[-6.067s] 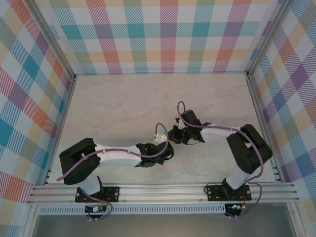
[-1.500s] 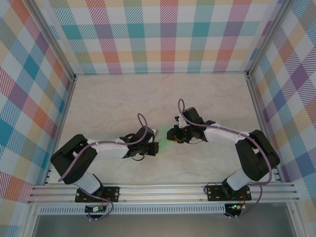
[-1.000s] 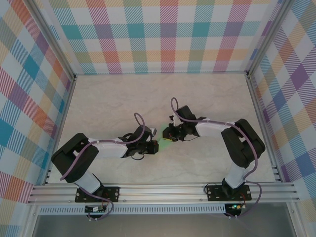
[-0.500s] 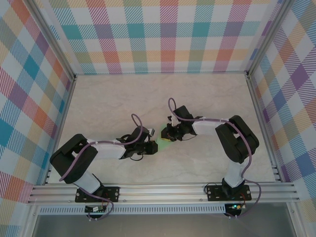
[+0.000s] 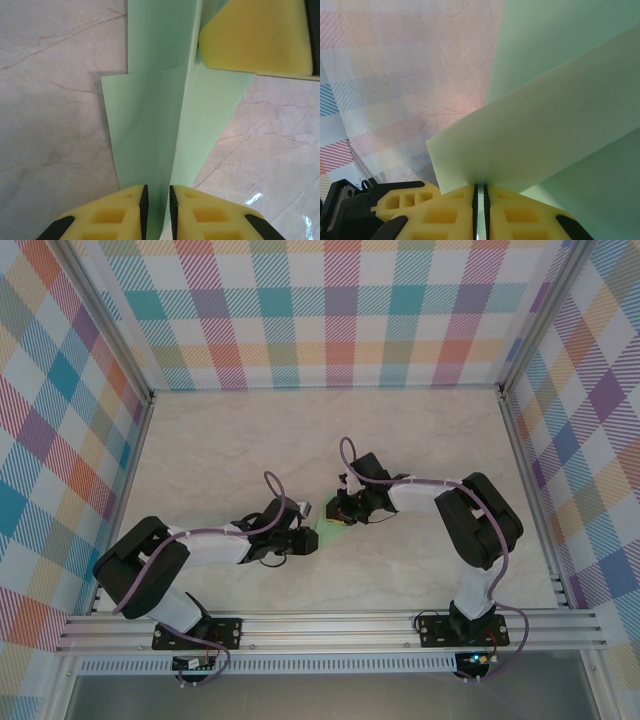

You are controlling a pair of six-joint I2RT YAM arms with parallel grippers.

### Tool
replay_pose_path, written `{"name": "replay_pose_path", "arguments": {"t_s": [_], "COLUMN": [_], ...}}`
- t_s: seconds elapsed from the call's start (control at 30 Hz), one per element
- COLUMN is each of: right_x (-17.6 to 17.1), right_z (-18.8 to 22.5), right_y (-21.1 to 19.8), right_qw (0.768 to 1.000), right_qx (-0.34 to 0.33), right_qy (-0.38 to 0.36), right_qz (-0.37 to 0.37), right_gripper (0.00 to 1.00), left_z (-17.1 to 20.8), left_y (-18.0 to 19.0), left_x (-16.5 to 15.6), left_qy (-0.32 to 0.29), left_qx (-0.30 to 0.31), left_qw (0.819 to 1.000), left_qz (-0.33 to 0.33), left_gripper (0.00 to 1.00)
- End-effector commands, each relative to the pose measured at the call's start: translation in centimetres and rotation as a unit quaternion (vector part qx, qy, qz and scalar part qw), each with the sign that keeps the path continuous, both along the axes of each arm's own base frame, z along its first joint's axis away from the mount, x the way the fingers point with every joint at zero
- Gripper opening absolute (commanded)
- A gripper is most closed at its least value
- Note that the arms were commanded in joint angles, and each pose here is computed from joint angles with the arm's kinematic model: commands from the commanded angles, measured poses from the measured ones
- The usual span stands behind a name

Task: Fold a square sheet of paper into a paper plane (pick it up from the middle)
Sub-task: Fourth fold the wing at the center of the table.

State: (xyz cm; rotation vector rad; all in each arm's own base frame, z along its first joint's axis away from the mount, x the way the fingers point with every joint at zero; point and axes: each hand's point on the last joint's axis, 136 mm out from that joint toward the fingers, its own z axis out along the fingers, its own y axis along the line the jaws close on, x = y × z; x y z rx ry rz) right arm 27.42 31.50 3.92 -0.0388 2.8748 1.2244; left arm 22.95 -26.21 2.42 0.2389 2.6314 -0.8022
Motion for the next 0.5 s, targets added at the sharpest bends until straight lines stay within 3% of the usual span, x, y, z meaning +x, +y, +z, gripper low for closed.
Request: {"name": "replay_pose_path", "arguments": {"t_s": [0.0,0.47], "right_x": [0.37,0.22], "right_z": [0.13,0.79], "right_y": [0.43,0.3], "right_qw": [1.0,1.0], "right_qx": [-0.002,0.002], "right_qy": [0.001,-0.004], "right_qz": [0.001,-0.001], "right_gripper": [0.14,0.15], "left_z": [-0.71,-1.18], "left_y": [1.72,1.26], "left_x": [-0.49,-0.67], "left_qy": [0.002,0.012], "left_qx": [0.027,0.019], "left_qw": [1.0,1.0], "left_qz": [-0.001,-0.011], "left_gripper": [0.21,0.0]}}
